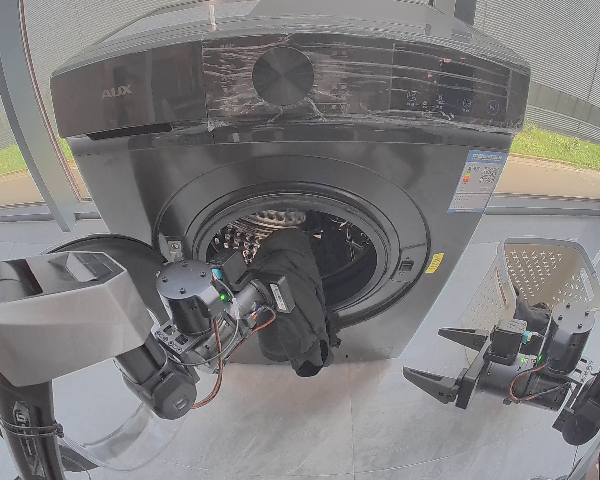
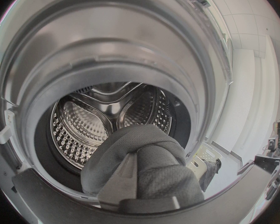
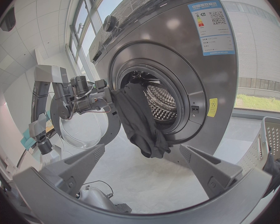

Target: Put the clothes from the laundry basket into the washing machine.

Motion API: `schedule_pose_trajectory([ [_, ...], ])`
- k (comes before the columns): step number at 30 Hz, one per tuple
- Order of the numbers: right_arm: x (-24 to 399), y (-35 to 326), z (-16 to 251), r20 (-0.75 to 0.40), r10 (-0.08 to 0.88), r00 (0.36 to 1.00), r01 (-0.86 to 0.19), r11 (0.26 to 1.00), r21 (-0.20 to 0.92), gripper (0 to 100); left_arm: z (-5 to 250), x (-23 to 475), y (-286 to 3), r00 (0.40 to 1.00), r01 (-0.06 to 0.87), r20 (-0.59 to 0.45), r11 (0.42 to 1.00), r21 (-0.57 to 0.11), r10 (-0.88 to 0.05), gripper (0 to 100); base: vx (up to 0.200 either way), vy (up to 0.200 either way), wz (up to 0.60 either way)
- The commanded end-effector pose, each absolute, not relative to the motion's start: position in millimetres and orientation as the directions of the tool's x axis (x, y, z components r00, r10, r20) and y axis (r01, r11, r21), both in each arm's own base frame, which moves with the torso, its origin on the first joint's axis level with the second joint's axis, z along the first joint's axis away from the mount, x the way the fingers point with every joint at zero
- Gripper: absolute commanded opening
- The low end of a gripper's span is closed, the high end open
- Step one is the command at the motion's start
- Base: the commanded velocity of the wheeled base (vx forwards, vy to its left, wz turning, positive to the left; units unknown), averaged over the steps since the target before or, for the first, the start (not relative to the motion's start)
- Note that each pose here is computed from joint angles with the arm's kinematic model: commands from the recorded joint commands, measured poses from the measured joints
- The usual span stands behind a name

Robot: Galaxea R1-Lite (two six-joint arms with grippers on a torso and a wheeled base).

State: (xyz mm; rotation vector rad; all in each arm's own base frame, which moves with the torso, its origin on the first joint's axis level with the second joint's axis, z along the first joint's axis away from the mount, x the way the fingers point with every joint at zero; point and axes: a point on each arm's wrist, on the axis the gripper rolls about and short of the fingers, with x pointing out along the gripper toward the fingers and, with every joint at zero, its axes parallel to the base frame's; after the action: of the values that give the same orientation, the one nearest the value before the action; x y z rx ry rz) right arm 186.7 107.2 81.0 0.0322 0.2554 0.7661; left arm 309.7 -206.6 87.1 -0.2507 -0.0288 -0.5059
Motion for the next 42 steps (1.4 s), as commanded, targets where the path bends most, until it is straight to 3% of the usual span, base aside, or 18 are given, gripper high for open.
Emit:
schedule_pose_trajectory([
  [1, 187.0, 106.8, 80.8, -0.217, 0.688, 0.693, -0.680, 0.723, 0.122, 100, 61.1, 340.2, -213.6, 0.888, 0.458, 0.082, 0.861, -0.222, -0.452, 0, 0.000, 0.000, 0.00],
  [13, 187.4, 107.0, 78.6, -0.227, 0.687, 0.691, -0.678, 0.724, 0.126, 100, 27.3, 391.9, -237.6, 0.887, 0.462, 0.125, 0.870, -0.175, -0.446, 0, 0.000, 0.000, 0.00],
  [18, 187.2, 106.5, 78.4, -0.229, 0.685, 0.691, -0.677, 0.725, 0.127, 100, 31.5, 431.3, -240.4, 0.893, 0.434, 0.193, 0.890, -0.141, -0.406, 0, 0.000, 0.000, 0.00],
  [26, 187.3, 106.2, 78.7, -0.227, 0.684, 0.693, -0.676, 0.726, 0.128, 100, 35.9, 472.6, -257.6, 0.897, 0.418, 0.223, 0.896, -0.148, -0.382, 0, 0.000, 0.000, 0.00],
  [31, 187.5, 105.9, 78.7, -0.227, 0.683, 0.694, -0.675, 0.727, 0.128, 100, 47.0, 493.1, -260.7, 0.908, 0.394, 0.221, 0.906, -0.153, -0.357, 0, 0.000, 0.000, 0.00],
  [34, 187.8, 106.1, 78.6, -0.227, 0.685, 0.693, -0.676, 0.726, 0.128, 100, 35.6, 495.6, -260.6, 0.925, 0.368, 0.156, 0.918, -0.149, -0.346, 0, 0.000, 0.000, 0.00],
  [41, 187.7, 106.1, 78.9, -0.226, 0.685, 0.693, -0.676, 0.726, 0.128, 100, 32.3, 496.7, -259.2, 0.928, 0.363, 0.144, 0.920, -0.146, -0.344, 0, 0.000, 0.000, 0.00],
  [42, 187.7, 106.1, 78.9, -0.226, 0.685, 0.693, -0.676, 0.726, 0.128, 100, 33.1, 497.4, -257.7, 0.929, 0.361, 0.145, 0.921, -0.146, -0.341, 100, 0.000, 0.000, 0.00],
])
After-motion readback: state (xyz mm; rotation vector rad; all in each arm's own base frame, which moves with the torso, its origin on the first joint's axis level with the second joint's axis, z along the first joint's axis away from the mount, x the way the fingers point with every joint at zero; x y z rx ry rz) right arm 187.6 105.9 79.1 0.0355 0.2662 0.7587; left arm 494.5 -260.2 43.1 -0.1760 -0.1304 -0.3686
